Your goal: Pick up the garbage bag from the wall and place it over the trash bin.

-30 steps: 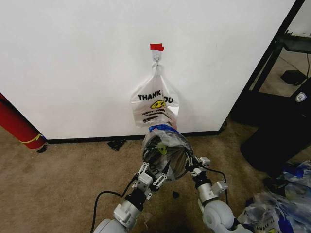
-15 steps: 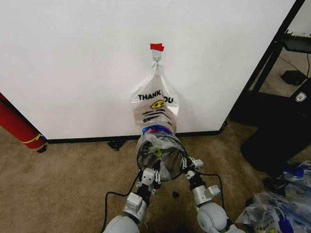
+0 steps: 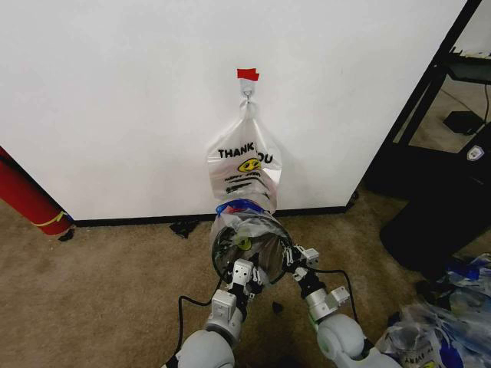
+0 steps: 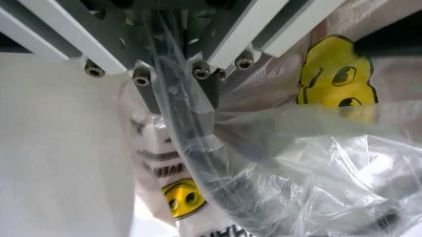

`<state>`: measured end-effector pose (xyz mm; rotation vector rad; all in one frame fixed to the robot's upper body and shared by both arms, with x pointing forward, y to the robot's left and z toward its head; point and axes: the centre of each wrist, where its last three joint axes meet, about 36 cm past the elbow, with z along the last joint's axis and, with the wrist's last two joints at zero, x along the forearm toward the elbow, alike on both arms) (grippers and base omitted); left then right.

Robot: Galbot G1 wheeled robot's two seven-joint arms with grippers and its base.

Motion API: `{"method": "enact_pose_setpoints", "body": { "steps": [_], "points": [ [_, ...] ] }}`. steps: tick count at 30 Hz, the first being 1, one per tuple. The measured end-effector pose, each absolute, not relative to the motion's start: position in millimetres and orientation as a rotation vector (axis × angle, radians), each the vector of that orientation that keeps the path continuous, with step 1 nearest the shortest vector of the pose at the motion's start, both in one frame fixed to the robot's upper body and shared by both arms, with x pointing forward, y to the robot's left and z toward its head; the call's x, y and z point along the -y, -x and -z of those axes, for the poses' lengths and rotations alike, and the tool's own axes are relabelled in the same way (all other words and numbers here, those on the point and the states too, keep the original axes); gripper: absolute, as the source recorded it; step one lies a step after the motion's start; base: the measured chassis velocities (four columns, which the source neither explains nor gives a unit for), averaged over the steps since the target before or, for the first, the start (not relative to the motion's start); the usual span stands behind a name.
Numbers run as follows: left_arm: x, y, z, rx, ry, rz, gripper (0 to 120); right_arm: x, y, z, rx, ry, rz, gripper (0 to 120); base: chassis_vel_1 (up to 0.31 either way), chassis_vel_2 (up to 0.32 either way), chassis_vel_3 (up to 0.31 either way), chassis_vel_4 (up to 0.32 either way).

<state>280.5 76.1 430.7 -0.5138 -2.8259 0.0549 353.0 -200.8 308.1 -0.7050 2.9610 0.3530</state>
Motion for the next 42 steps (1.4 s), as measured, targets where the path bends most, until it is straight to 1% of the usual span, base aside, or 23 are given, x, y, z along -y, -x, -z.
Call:
{"method": "enact_pose_setpoints", "body": {
  "steps": [3,9,11,13,18,25,36,42],
  "points": [
    [-67.2,-281.2,-433.8,2.81,0.478,-0.061,0,198.0,-353.3,-307.6,-2.961,0.732,-0.353,0,0.0,0.0,0.0,0.0],
    [-57.8,-290.1,-426.7,2.809,0.407,-0.035,0,191.3,-353.0,-306.0,-2.96,0.727,-0.367,0,0.0,0.0,0.0,0.0],
    [-55.0,-293.2,-424.9,2.808,0.374,-0.02,0,190.5,-352.8,-305.7,-2.957,0.724,-0.368,0,0.0,0.0,0.0,0.0],
    [-52.1,-298.5,-424.0,2.809,0.298,0.04,0,190.4,-352.1,-304.8,-2.948,0.715,-0.359,0,0.0,0.0,0.0,0.0],
    [-54.3,-304.1,-420.6,2.831,0.232,0.114,0,189.1,-348.4,-303.7,-2.945,0.713,-0.361,0,0.0,0.0,0.0,0.0],
    [-54.6,-309.5,-415.1,2.836,0.201,0.159,0,182.9,-344.5,-305.6,-2.936,0.724,-0.382,0,0.0,0.0,0.0,0.0],
    [-53.3,-319.3,-400.6,2.837,0.103,0.313,0,179.9,-331.8,-306.8,-2.931,0.739,-0.402,0,0.0,0.0,0.0,0.0],
    [-53.3,-325.6,-392.8,2.827,0.085,0.34,0,178.1,-326.9,-310.9,-2.919,0.752,-0.413,0,0.0,0.0,0.0,0.0]
  ]
}}
